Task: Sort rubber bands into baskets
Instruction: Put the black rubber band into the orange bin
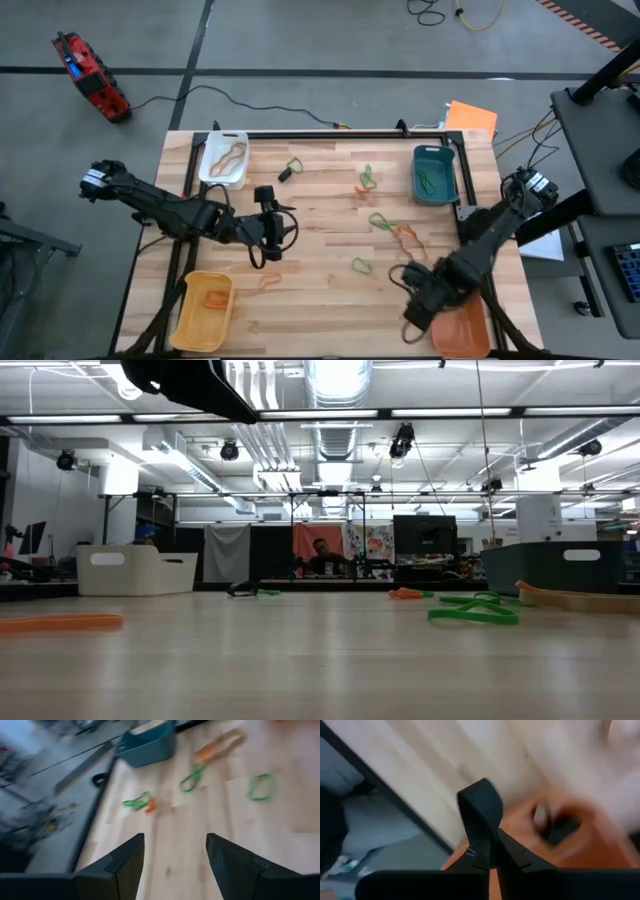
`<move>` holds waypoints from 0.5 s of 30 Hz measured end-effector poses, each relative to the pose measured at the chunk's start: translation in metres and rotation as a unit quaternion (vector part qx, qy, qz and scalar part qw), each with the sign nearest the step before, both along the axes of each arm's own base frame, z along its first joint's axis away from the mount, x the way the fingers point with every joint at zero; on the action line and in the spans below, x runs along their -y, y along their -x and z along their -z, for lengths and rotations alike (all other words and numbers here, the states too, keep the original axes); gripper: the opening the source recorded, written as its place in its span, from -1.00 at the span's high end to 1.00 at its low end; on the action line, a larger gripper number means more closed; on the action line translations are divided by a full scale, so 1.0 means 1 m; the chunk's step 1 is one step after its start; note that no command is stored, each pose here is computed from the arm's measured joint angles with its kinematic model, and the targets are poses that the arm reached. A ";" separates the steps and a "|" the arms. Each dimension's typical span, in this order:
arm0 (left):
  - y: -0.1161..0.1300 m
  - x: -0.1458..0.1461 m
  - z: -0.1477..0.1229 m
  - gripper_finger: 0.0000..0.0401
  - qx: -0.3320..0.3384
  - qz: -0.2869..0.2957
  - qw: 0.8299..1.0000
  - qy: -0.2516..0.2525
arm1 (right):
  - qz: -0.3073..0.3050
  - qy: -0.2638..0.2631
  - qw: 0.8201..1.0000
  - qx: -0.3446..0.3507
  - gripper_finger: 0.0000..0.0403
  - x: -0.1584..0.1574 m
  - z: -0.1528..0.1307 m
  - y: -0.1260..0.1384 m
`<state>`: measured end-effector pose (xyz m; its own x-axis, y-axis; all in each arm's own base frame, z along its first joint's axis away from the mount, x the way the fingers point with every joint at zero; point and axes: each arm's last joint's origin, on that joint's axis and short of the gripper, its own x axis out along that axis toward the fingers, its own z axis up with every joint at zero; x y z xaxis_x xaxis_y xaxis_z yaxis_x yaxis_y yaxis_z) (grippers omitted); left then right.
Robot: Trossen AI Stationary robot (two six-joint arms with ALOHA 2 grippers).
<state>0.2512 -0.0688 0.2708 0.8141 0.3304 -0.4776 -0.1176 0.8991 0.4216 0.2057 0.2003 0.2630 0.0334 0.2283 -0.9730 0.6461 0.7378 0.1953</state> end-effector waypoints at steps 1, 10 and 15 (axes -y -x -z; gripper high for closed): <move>0.000 0.001 0.000 0.01 -0.002 0.017 1.000 0.008 | 0.013 -0.007 1.000 -0.010 0.96 -0.005 0.000 0.005; -0.003 0.006 -0.003 0.01 0.003 0.090 0.996 0.022 | 0.115 -0.006 0.991 -0.065 0.96 -0.032 0.003 0.038; -0.004 0.006 -0.005 0.01 0.008 0.097 0.995 0.014 | 0.161 0.021 0.982 -0.096 0.96 -0.032 0.011 0.048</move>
<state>0.2555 -0.0749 0.2753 0.8687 0.1538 -0.4708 0.0520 0.9170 0.3956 0.1579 0.2327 0.2523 -0.0873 0.1953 -0.9768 0.8693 0.4939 0.0211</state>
